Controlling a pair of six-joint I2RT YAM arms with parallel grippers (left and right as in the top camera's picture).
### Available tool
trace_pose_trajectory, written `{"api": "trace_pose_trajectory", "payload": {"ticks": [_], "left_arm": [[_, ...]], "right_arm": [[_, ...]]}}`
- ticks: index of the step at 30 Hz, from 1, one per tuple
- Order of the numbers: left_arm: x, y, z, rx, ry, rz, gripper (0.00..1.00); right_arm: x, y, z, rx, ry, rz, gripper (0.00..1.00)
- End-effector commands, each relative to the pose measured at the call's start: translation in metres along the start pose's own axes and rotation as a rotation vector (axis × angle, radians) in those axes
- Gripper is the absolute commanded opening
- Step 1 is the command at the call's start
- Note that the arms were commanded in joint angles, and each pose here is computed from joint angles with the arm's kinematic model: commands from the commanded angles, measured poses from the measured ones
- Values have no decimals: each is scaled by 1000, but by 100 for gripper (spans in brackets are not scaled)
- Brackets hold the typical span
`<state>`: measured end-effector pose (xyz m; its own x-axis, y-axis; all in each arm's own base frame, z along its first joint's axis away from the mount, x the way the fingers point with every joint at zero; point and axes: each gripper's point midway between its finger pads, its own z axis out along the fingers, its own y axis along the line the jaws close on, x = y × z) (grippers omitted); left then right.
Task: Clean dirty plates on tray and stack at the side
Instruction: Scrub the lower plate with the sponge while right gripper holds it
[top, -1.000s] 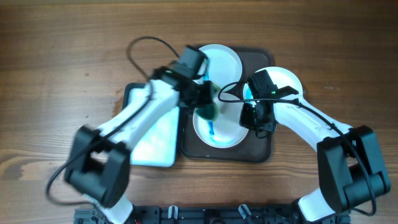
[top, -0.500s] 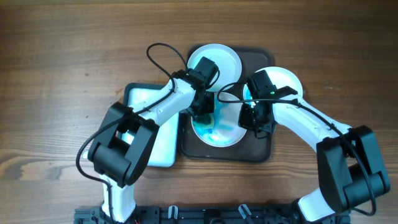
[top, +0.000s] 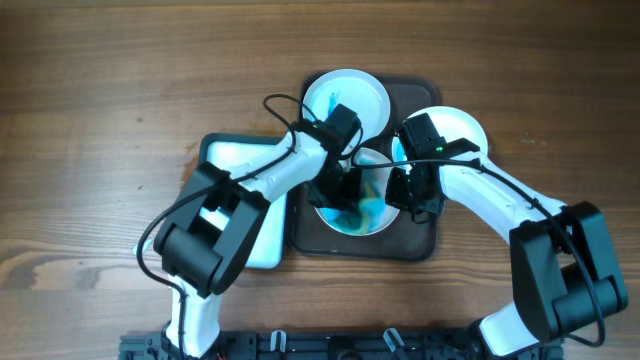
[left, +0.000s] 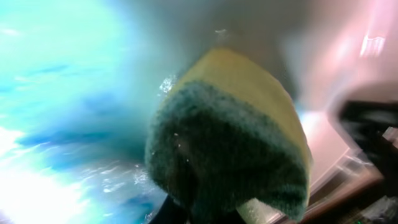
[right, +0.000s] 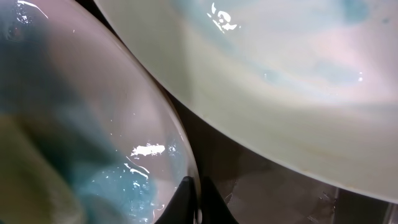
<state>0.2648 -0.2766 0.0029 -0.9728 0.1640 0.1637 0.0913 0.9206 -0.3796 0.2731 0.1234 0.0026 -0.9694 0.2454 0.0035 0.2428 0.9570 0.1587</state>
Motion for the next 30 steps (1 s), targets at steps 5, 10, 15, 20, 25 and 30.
{"api": "trace_pose_trajectory", "payload": {"ticks": [5,10,15,20,25,30], "left_arm": [[-39,111,-38,-480,-195,-107,4],[-67,55,-35,-210,-253,-63,4],[-43,-37,14,77,-143,97,4],[-8,-83,31,281,20,138,4],[-9,-60,29,218,34,117,4],[-34,71,-3,-312,-99,-73,4]], "right_arm": [[2,-16,6,71,5,10,4],[2,-16,6,71,4,9,4],[4,-17,6,75,11,10,4],[5,-18,6,80,17,11,4],[6,-18,6,84,19,11,4],[7,-19,6,86,21,11,4]]}}
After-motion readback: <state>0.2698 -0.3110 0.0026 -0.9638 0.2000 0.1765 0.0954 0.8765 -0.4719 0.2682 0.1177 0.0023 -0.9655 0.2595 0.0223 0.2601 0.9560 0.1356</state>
